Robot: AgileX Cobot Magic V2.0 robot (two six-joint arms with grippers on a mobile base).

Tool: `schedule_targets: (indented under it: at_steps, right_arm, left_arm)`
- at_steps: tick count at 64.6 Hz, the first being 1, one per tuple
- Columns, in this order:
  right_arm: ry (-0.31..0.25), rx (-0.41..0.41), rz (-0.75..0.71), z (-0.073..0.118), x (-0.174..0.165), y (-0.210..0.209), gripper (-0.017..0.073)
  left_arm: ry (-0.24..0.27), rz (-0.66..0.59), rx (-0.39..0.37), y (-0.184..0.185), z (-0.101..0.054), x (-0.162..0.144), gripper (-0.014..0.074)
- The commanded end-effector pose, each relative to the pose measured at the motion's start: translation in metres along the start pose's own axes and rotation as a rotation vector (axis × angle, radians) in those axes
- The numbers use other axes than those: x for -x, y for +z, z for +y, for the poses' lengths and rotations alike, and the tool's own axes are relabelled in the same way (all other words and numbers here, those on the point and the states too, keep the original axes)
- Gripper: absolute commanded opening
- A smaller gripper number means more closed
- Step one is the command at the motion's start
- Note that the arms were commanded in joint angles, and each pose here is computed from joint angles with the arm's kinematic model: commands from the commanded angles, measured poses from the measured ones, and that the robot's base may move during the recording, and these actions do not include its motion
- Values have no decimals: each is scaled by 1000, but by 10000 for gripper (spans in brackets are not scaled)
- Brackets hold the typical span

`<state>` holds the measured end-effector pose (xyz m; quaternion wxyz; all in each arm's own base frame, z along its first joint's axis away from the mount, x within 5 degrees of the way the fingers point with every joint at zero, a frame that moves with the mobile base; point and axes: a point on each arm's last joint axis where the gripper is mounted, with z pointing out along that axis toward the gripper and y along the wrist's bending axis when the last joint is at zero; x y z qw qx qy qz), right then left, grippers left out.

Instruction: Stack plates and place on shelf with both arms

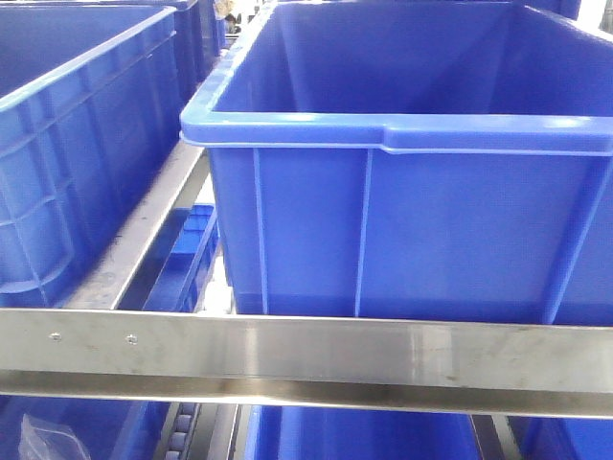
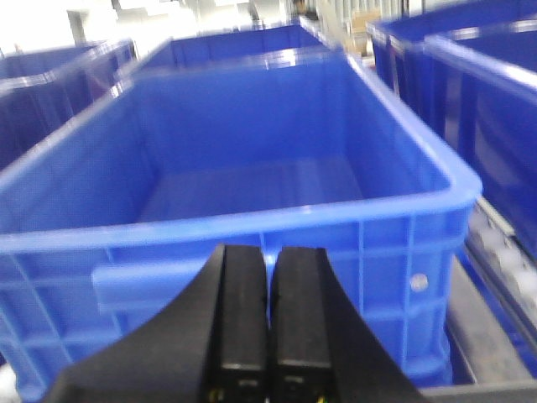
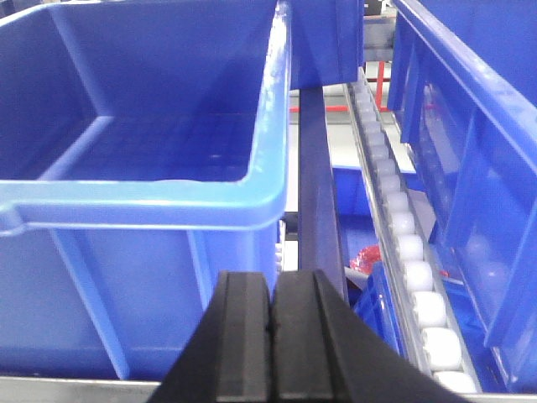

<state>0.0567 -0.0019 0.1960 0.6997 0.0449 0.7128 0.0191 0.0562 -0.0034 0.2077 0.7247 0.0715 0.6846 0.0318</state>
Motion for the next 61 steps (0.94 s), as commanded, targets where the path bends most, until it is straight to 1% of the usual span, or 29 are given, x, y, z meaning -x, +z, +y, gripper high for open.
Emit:
schedule_targets:
  at_steps: [1,61]
  right_arm:
    - [-14,3,-108,0,9,-2,53]
    - [-14,3,-108,0,9,-2,53]
  left_arm:
    - [-22,-93,15,-2,1,7,82]
    - [-22,-100,15,-2,1,8,82]
